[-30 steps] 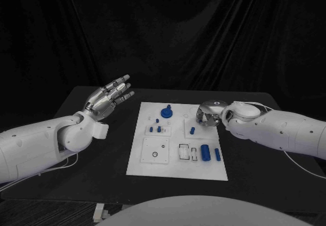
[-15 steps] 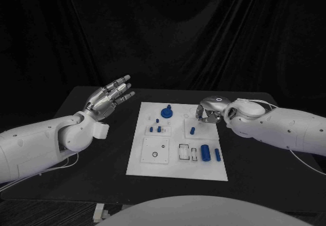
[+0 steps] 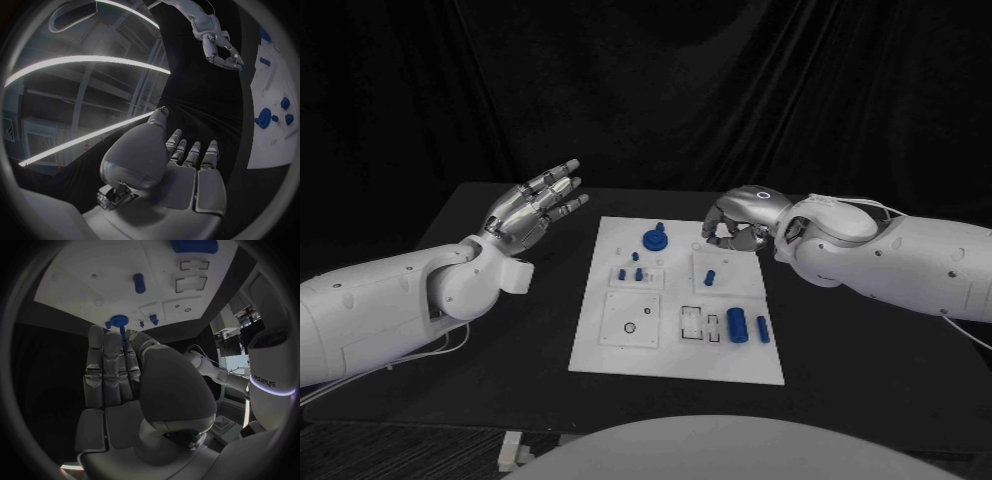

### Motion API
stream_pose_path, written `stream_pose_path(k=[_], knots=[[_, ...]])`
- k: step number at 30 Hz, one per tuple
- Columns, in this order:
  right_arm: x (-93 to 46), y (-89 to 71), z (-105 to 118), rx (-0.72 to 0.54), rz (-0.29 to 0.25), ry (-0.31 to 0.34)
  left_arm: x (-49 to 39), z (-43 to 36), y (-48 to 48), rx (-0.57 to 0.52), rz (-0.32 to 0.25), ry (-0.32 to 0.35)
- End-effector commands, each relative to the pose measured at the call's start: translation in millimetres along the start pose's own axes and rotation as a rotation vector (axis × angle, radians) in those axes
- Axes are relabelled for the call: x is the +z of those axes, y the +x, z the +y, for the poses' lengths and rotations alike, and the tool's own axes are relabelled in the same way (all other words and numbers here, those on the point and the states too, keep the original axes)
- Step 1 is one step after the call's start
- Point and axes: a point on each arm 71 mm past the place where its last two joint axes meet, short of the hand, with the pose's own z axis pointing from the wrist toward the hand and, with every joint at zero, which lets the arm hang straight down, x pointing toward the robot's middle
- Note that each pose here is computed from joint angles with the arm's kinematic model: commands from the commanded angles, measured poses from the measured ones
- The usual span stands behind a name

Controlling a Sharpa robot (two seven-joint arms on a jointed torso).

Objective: Assemble the parts on the task board

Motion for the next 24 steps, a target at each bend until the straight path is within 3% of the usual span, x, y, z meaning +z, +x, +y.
stream_pose_path(k=[1,8,16,24], knots=[[3.5,-2.3,21,0.003,-0.022,-0.037,0.3,0.1,1.0,-0.012,0.004,0.014],[16.6,10.7,71,-0.029,0.015,-0.167,-0.6,1.3,0.1,-0.01,-0.001,0.015],[33.7,35.1,103,-0.049,0.087,-0.236,1.5,3.5,2.7,-0.014,0.005,0.013],[43.0,54.0,117,-0.066,0.121,-0.267,1.9,7.0,4.5,-0.021,0.011,0.008]])
